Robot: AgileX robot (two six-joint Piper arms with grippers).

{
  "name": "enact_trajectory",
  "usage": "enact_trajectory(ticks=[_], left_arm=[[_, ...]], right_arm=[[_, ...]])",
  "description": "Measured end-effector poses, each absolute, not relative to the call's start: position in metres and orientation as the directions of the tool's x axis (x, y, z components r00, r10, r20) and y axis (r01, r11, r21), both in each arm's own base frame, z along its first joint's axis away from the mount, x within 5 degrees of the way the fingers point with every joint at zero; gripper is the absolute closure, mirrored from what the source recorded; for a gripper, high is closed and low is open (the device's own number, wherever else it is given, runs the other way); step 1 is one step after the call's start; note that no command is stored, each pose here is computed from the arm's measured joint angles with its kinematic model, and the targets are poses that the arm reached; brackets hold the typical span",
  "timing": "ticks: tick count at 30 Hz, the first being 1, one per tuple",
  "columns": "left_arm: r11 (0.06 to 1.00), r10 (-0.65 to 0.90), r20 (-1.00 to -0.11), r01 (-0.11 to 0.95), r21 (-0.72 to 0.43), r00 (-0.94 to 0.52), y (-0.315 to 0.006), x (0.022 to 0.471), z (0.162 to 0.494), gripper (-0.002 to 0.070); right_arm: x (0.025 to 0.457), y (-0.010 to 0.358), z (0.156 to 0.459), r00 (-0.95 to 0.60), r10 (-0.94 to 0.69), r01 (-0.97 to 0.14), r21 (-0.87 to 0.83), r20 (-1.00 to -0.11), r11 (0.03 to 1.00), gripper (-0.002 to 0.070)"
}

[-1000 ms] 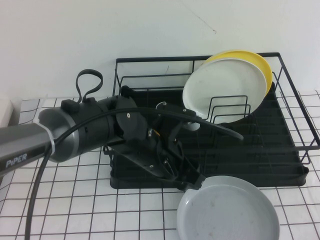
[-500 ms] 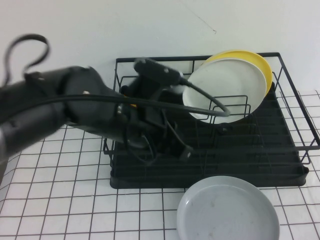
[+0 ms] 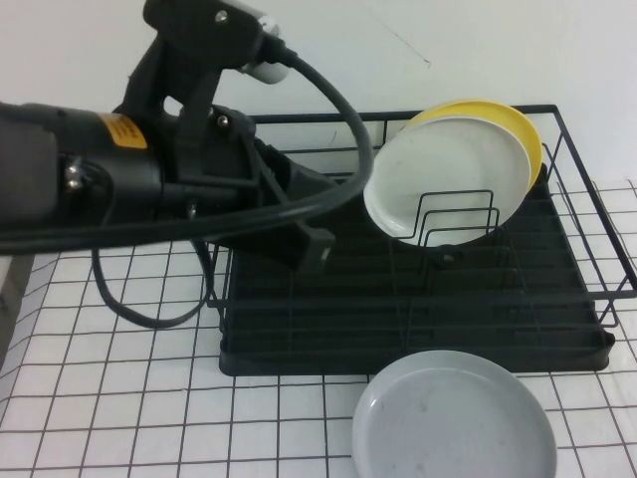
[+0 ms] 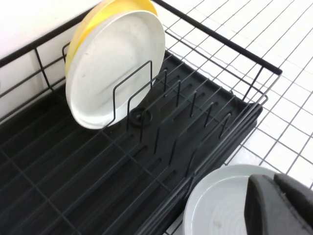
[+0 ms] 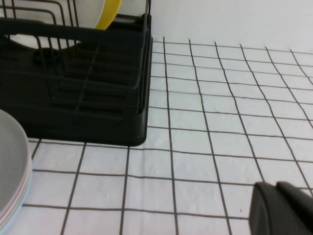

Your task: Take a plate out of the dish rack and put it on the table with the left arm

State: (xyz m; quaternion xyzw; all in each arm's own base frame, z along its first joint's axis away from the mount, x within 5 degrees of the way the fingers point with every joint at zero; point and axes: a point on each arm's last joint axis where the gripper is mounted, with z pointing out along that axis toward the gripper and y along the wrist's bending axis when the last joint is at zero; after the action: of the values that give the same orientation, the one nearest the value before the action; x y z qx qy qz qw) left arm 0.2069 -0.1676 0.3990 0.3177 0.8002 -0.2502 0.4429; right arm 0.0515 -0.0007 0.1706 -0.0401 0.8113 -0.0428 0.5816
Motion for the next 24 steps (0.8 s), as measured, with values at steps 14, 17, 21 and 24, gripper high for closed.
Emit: enact_trajectory(ticks=[14, 17, 21, 24], left_arm=[[0.695, 0.373, -0.889, 0.715, 0.079, -0.264, -0.134, 0.177, 0.408, 0.0677], [0.721, 0.337, -0.930, 0.675, 0.155, -0.148, -0.112, 0.152, 0.410, 0.0677], [0.777, 0.267, -0.963, 0.599, 0.194, -0.035, -0.082, 0.122, 0.388, 0.0677], [0.832, 0.199, -0.980, 0.530, 0.164, -0.008, -0.061, 0.102, 0.364, 0.0677]], right_arm=[[0.052, -0.001, 0.171, -0.320, -0.115, -0.015, -0.116, -0.940, 0.993, 0.0679], [0.052, -0.001, 0.171, -0.320, -0.115, -0.015, -0.116, -0.940, 0.993, 0.0679], [0.052, -0.001, 0.171, -0.320, -0.115, -0.015, -0.116, -0.940, 0.993, 0.0679], [0.052, -0.001, 0.171, -0.320, -0.115, -0.015, -0.116, -0.940, 0.993, 0.0679]])
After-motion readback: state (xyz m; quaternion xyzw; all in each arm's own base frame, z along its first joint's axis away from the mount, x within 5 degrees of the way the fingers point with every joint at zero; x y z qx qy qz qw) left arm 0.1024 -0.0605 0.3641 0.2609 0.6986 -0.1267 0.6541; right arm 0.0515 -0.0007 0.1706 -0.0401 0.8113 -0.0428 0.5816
